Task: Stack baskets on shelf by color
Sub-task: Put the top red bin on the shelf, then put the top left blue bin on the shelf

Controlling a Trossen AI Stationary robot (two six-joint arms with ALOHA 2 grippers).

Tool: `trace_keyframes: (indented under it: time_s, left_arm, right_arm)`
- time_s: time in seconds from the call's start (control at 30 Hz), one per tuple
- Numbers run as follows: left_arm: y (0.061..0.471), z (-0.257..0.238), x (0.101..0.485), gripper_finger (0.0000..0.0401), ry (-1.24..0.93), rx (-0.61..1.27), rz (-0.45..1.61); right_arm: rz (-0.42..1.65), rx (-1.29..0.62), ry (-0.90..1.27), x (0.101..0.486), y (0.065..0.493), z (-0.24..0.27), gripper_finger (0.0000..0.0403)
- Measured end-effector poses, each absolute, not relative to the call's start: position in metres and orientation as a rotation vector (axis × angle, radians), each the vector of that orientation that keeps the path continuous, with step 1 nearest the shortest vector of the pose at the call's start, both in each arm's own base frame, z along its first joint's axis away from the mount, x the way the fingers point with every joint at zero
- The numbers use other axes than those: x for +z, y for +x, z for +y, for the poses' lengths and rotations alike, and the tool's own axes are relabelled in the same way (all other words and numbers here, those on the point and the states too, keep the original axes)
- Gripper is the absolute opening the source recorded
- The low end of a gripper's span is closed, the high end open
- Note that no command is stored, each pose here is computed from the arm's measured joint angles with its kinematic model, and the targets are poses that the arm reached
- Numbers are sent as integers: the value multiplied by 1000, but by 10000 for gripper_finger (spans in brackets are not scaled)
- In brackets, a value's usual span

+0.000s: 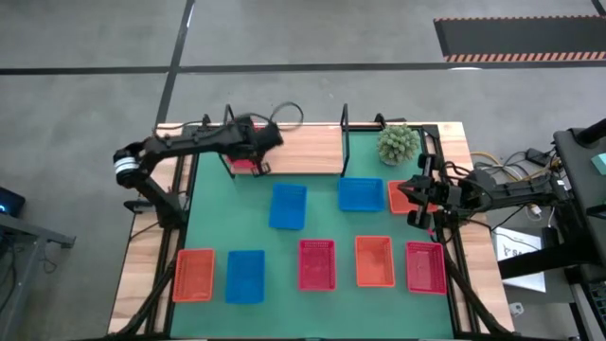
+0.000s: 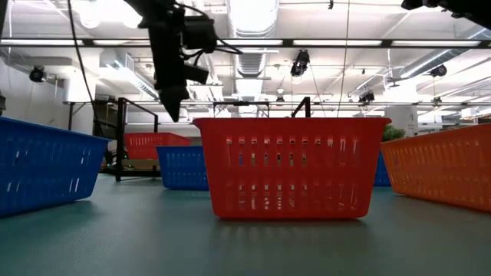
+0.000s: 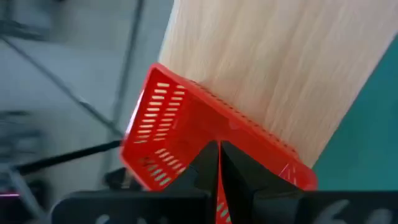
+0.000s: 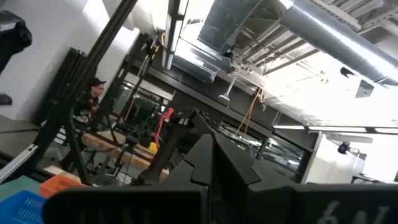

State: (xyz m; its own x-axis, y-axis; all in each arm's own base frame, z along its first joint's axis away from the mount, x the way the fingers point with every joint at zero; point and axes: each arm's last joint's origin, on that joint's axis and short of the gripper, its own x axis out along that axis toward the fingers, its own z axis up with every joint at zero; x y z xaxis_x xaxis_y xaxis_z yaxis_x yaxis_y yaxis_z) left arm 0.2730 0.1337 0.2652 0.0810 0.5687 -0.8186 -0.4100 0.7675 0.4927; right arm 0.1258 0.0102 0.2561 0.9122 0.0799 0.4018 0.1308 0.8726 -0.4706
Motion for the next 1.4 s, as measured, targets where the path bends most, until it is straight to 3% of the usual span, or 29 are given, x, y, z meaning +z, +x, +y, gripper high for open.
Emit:
trace_keyframes:
  time_s: [0.1,0.37,1.1,1.4]
  left_arm:
    - [269,145,262,0,4,727,1243]
    - [270,148,248,0,-102,788,1270]
    - [278,148,256,0,-116,761,1215]
    - [283,99,278,0,-25,643,1034]
  right_arm:
    - [-425,-39,-515,256,126,10,9]
    - [-425,-41,-524,256,126,10,9]
    - [-424,-41,-525,256,126,10,9]
    - [-388,-31,-532,253,128,10,9]
